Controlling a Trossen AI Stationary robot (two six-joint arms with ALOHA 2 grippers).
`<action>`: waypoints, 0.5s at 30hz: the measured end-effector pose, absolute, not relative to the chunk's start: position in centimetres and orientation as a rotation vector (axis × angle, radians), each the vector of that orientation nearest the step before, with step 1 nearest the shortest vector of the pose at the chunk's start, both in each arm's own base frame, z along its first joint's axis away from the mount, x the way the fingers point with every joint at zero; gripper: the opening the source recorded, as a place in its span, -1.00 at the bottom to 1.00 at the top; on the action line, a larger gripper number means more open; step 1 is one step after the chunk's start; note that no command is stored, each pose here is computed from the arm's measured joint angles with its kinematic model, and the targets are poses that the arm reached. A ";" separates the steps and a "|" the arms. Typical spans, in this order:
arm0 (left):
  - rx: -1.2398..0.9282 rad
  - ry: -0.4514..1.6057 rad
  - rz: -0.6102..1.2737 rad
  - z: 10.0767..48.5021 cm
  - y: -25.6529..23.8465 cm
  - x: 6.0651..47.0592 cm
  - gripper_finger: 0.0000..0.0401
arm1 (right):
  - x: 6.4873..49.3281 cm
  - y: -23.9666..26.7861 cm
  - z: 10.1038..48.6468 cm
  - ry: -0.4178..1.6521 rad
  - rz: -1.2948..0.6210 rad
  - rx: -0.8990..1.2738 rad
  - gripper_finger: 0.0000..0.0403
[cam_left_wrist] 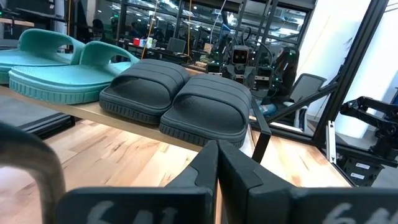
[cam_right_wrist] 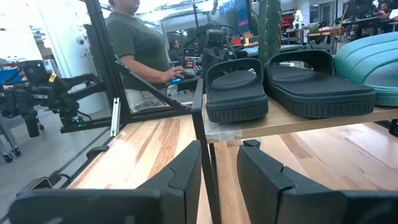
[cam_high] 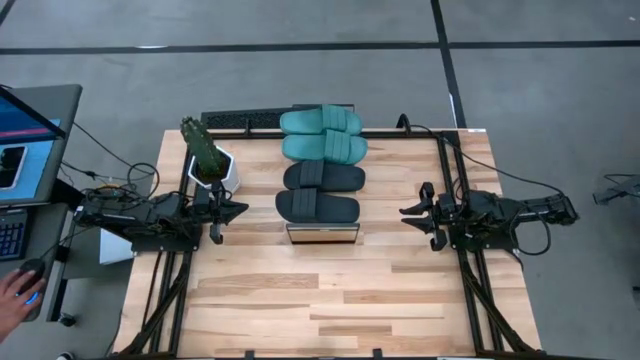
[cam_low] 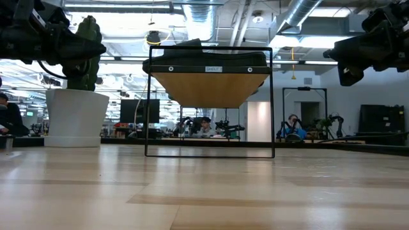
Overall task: Pick and place slides into the shelf
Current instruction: Return to Home Position
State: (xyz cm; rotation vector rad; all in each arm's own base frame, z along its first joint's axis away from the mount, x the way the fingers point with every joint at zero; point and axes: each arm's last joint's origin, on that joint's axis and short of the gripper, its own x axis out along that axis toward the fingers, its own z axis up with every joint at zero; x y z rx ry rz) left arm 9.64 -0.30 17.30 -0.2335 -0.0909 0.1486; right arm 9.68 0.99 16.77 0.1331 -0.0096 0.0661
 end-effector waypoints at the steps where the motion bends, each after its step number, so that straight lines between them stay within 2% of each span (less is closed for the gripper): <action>1: -0.234 -0.091 0.149 17.3 -0.3 9.6 -1.00 | 9.7 1.0 16.8 -0.009 0.066 0.133 -0.55; 15: -0.234 -0.091 0.149 17.3 -0.3 9.6 -1.00 | 9.7 1.0 16.8 -0.009 0.066 0.133 -0.55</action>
